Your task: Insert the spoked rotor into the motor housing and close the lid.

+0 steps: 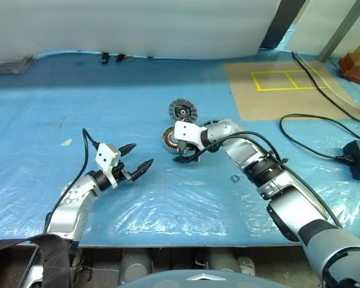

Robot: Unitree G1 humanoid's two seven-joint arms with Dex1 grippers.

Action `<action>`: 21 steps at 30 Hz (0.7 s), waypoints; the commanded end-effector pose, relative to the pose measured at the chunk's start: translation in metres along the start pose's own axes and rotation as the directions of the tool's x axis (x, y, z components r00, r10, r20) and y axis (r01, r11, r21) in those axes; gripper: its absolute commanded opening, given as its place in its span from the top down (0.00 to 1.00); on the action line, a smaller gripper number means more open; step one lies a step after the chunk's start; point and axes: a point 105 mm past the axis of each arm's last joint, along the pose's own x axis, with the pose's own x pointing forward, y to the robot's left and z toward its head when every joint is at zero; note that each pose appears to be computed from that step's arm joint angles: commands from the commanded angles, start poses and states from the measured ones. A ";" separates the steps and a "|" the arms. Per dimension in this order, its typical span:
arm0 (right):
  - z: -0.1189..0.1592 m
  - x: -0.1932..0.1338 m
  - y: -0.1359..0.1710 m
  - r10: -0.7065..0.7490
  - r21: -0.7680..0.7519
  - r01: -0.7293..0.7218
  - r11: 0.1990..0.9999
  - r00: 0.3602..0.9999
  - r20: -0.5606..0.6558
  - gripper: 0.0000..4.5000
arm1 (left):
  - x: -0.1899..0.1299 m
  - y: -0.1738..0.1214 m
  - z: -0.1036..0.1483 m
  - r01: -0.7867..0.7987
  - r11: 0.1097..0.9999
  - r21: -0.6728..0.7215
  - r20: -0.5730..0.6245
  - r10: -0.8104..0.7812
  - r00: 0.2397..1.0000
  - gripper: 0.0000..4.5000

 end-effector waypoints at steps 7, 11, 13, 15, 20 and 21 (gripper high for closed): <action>-0.005 -0.004 0.002 0.043 -0.040 -0.047 0.998 0.995 -0.093 0.14 | 0.001 0.001 0.012 -0.006 1.000 0.029 0.035 0.005 0.999 0.00; -0.007 -0.004 0.000 0.026 -0.057 -0.033 0.998 0.993 -0.117 0.44 | 0.003 0.001 0.013 -0.002 1.000 0.030 0.038 0.001 0.999 0.00; -0.008 -0.004 -0.002 0.010 -0.073 -0.019 0.997 0.992 -0.129 0.55 | 0.003 0.001 0.014 0.003 1.000 0.030 0.042 -0.004 0.999 0.00; -0.008 -0.005 -0.004 -0.010 -0.091 -0.002 0.996 0.991 -0.131 0.56 | 0.004 -0.001 0.017 0.018 1.000 0.025 0.047 -0.020 0.999 0.00; -0.008 -0.006 0.004 0.022 -0.091 -0.034 0.995 0.991 -0.131 0.56 | 0.000 -0.010 0.015 0.072 0.997 0.030 0.018 -0.072 0.997 0.00; -0.006 -0.007 0.013 0.060 -0.085 -0.071 0.994 0.990 -0.124 0.56 | -0.004 -0.014 0.012 0.091 0.995 0.036 -0.003 -0.091 0.996 0.00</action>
